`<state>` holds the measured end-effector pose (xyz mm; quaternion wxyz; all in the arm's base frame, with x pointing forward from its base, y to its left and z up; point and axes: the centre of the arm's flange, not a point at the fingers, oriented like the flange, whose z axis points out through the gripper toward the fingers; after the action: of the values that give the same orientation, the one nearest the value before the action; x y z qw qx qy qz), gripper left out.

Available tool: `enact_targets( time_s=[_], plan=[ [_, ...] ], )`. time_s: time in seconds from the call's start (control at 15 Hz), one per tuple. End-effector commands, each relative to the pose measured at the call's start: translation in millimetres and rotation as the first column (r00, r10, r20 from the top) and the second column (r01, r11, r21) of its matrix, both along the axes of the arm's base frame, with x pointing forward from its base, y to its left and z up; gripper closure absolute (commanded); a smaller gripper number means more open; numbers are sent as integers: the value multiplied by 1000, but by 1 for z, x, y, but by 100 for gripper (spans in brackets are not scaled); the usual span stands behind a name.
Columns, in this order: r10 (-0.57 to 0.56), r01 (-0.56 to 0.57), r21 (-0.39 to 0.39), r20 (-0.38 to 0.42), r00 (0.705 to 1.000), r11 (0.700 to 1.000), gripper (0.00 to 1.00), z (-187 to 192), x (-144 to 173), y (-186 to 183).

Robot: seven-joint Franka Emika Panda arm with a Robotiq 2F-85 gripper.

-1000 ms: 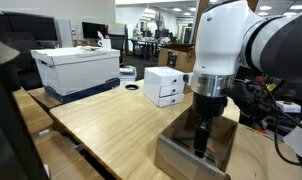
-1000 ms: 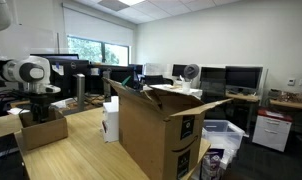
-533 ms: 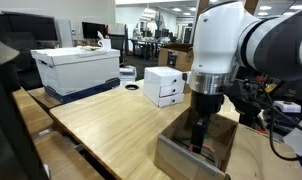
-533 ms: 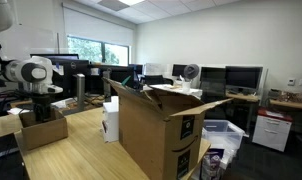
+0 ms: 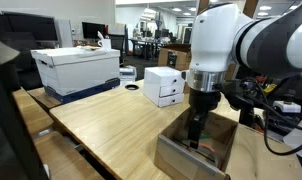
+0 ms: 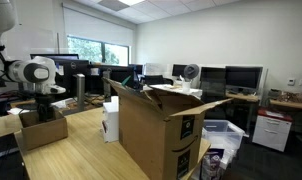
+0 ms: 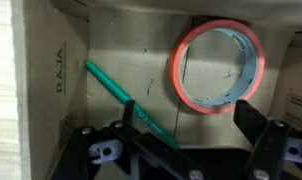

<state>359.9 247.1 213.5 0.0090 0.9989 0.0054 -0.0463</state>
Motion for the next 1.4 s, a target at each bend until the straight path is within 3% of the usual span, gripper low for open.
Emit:
enact_targets(
  time_s=[0.0, 1.33],
  plan=[
    [-11, 11, -1, 17, 1000, 1000, 0, -1, 1, -11],
    [-70, 70, -4, 14, 997, 998, 0, -5, 16, -36]
  ],
)
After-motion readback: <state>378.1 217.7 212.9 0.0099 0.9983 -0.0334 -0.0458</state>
